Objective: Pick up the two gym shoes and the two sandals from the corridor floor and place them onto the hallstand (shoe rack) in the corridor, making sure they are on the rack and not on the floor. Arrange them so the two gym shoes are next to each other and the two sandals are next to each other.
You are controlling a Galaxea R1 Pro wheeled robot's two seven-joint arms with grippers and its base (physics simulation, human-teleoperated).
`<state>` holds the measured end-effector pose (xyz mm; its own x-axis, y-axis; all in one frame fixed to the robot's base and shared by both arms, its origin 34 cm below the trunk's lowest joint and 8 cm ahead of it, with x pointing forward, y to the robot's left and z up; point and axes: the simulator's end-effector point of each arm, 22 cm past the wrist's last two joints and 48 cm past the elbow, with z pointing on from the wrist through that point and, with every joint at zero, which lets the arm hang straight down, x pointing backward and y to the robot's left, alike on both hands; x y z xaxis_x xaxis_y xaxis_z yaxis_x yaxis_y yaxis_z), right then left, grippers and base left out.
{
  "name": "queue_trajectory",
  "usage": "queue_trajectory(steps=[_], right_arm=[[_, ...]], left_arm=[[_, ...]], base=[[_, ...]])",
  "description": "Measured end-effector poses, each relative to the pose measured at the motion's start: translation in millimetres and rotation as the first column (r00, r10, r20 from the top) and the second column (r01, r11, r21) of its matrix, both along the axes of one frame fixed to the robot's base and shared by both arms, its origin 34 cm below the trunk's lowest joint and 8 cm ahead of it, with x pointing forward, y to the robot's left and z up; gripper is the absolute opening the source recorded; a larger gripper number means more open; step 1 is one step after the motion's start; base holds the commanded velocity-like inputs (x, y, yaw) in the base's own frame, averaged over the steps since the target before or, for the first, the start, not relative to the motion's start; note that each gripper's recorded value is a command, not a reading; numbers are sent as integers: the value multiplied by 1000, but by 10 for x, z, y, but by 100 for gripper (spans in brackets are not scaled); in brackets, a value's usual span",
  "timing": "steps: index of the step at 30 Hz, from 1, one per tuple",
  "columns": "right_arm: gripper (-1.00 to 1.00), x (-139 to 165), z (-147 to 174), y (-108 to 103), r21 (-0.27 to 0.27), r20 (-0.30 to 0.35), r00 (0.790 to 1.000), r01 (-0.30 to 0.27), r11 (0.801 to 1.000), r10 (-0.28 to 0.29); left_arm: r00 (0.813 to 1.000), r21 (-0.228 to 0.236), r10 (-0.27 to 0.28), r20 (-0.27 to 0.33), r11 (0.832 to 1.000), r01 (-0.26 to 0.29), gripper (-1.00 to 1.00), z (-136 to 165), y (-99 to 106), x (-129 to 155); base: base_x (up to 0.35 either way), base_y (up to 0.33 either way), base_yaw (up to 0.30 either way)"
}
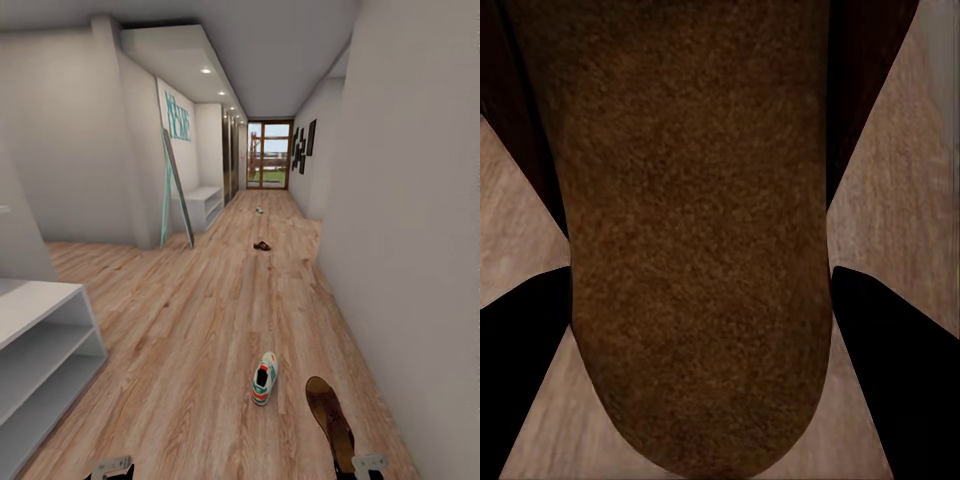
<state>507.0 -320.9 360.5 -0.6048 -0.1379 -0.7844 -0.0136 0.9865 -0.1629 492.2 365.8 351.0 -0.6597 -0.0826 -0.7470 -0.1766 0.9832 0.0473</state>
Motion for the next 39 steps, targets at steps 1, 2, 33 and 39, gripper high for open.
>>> queue_trajectory(steps=[1, 2, 33, 39], right_arm=[[-100, 4, 3, 5, 0, 1, 1000, -1, 1000, 1], [-100, 7, 6, 11, 1, 2, 1000, -2, 1000, 2], [-100, 2197, 3412, 2074, 91, 550, 823, -225, 970, 139], [-100, 2179, 3579, 2271, 67, 570, 800, -269, 961, 185]], left_arm=[[1000, 0, 0, 0, 1000, 0, 100, 1, -2, 1], [1000, 0, 0, 1, 1000, 0, 100, 3, -3, 2], [993, 20, -15, 119, 1000, 13, 100, 426, 36, 568], [992, 20, -14, 122, 1000, 12, 100, 442, 37, 590]], base=[[0, -272, 0], [16, -272, 0], [9, -49, 0], [91, 0, 0]])
